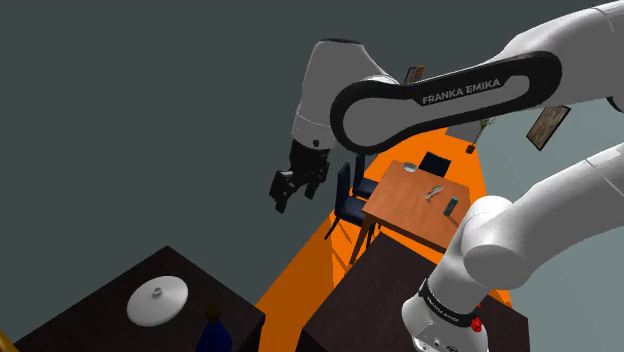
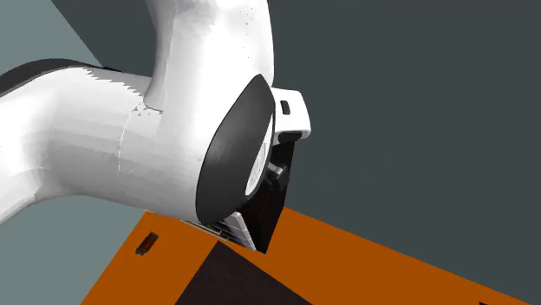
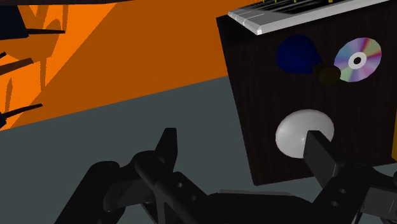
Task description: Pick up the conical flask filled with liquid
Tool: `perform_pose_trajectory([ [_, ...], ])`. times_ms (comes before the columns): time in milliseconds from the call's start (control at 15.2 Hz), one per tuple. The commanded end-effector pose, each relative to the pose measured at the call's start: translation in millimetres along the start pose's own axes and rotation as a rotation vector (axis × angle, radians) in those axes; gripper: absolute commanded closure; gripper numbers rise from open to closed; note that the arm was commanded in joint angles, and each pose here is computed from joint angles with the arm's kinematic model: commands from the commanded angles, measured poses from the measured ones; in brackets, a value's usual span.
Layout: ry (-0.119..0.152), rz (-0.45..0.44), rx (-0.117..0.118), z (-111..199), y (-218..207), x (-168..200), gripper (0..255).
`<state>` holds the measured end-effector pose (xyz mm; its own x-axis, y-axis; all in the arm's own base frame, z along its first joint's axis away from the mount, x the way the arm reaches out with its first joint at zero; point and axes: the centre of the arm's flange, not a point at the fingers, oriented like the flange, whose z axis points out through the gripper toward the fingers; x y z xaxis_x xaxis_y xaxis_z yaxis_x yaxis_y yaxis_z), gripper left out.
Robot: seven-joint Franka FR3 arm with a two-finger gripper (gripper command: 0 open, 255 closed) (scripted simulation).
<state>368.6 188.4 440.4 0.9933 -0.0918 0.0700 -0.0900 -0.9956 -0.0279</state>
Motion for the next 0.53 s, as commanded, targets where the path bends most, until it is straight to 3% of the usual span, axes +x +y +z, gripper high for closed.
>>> perform_pose_trajectory([
  [0, -0.005, 0.002, -0.003, 21, -19, 2, 0],
  [462, -0.026, 0.007, -0.021, 95, -75, 10, 0],
])
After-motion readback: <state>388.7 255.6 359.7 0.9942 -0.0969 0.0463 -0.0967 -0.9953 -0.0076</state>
